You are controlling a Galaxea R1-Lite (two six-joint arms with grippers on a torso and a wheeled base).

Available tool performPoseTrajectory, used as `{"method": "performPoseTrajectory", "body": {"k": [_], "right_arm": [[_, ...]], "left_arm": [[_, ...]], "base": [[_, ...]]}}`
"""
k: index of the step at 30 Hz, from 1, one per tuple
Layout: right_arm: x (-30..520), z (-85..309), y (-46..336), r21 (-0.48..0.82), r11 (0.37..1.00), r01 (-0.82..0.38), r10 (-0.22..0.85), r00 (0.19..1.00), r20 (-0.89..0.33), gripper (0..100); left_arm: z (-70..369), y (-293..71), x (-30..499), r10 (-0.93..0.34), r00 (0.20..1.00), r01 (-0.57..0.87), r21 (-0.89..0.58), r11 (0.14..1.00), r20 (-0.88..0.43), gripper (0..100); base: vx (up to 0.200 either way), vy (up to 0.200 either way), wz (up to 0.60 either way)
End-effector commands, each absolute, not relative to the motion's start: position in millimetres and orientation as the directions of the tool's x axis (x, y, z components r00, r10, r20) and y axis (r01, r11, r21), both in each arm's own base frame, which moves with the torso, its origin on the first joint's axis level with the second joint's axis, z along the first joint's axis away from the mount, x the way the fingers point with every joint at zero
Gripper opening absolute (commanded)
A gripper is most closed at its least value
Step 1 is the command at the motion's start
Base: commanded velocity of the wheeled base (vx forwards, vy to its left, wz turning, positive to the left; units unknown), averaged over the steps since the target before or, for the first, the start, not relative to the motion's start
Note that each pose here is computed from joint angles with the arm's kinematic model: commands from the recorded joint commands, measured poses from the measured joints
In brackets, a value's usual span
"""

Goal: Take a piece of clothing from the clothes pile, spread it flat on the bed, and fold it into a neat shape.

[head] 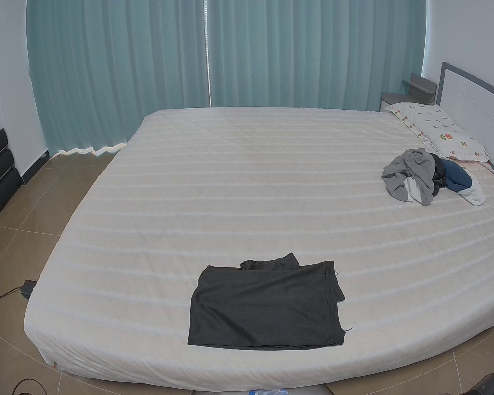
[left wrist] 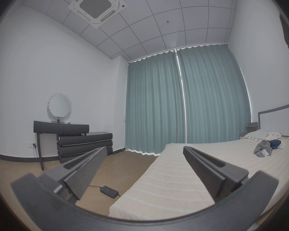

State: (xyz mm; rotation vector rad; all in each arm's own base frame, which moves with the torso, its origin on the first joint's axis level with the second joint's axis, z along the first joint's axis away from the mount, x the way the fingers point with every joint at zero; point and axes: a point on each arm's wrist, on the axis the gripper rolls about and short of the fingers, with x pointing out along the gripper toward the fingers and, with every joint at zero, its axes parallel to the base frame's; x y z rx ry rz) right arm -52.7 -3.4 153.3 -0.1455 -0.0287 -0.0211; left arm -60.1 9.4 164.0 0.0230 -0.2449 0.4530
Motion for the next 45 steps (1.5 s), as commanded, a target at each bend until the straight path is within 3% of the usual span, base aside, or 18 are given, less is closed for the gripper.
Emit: {"method": "performPoseTrajectory", "body": {"k": [1, 8, 16, 21, 24, 28, 31, 35, 45], "right_arm": [[-63.5, 145.1, -0.8, -0.163, 0.986, 0.038, -0.023, 0.996, 0.092, 100], [-56.9, 138.3, -0.2, -0.166, 0.986, 0.028, -0.012, 0.996, 0.093, 100], [-27.6, 106.3, 0.4, -0.176, 0.984, 0.037, 0.012, 0.962, 0.271, 100], [-24.5, 95.9, 0.5, -0.152, 0.988, 0.012, 0.018, 0.981, 0.195, 100], [-23.1, 84.9, 0.4, -0.143, 0.99, -0.003, 0.015, 0.996, 0.086, 100], [-23.1, 83.8, 0.7, -0.071, 0.997, -0.022, 0.028, 0.997, 0.072, 100], [-23.1, 83.6, 0.6, -0.002, 1.0, -0.021, 0.021, 0.997, 0.07, 100], [-24.0, 75.5, -0.4, 0.013, 1.0, 0.025, -0.025, 0.999, -0.035, 100], [-23.5, 76.1, -0.2, 0.001, 1.0, 0.02, -0.02, 1.0, -0.023, 100]], "left_arm": [[158.9, 9.1, -63.3, 0.418, 0.865, -0.42, -0.055, 0.906, 0.277, 100], [124.4, 7.3, -37.1, 0.331, 0.892, -0.339, -0.03, 0.94, 0.307, 100], [109.6, 5.9, -29.4, 0.271, 0.907, -0.283, -0.011, 0.959, 0.322, 100], [100.7, 4.8, -26.5, 0.222, 0.945, -0.235, 0.028, 0.972, 0.241, 100], [91.7, 4.8, -24.5, 0.218, 0.964, -0.227, 0.048, 0.973, 0.154, 100], [83.2, 4.7, -23.5, 0.213, 0.974, -0.217, 0.056, 0.974, 0.072, 100], [82.9, 4.0, -23.3, 0.186, 0.98, -0.189, 0.045, 0.981, 0.069, 100], [82.0, 1.7, -23.0, 0.081, 0.995, -0.083, 0.032, 0.996, 0.061, 100], [82.3, 0.1, -23.1, 0.008, 0.998, -0.007, -0.003, 1.0, 0.06, 100]], "base": [[0.0, 0.0, 0.0], [0.0, 0.0, 0.0], [0.0, 0.0, 0.0], [0.0, 0.0, 0.0], [0.0, 0.0, 0.0], [0.0, 0.0, 0.0], [0.0, 0.0, 0.0], [0.0, 0.0, 0.0], [0.0, 0.0, 0.0]]}}
